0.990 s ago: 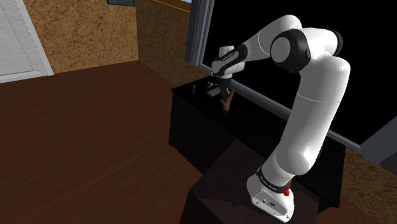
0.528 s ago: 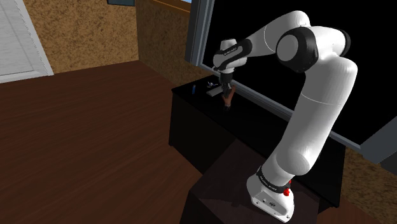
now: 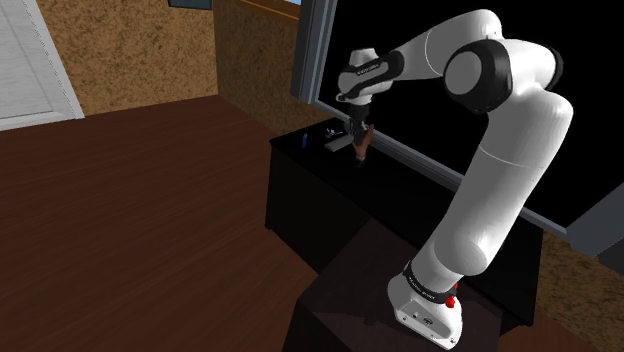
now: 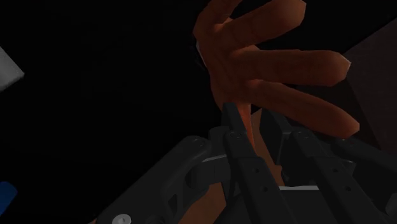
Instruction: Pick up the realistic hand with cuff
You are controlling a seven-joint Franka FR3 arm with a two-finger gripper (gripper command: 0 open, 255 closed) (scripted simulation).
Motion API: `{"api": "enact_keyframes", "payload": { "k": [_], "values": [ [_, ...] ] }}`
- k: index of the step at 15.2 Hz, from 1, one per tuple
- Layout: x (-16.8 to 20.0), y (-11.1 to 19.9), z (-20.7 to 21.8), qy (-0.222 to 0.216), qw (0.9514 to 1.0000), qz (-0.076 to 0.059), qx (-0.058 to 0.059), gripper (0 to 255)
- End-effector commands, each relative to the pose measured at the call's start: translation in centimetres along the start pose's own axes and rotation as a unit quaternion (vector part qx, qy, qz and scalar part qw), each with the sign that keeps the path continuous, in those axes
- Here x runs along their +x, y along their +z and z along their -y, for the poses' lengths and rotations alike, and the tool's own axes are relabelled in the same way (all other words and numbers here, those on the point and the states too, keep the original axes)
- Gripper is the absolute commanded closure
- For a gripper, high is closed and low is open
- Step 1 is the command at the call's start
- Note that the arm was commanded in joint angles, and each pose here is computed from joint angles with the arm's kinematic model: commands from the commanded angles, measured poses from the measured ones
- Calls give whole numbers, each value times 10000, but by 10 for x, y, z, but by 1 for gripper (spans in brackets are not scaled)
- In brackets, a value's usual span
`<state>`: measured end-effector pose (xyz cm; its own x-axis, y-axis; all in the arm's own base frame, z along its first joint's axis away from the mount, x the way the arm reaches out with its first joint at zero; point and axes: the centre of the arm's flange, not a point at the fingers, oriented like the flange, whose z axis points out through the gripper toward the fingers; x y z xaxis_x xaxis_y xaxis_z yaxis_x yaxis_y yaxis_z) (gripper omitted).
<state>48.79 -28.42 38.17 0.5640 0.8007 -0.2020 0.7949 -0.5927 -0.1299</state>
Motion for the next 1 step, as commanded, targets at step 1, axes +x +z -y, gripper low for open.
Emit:
{"api": "enact_keyframes", "payload": {
  "k": [1],
  "values": [
    [0, -3, 1, 0, 10000, 1, 1, 255]
  ]
}}
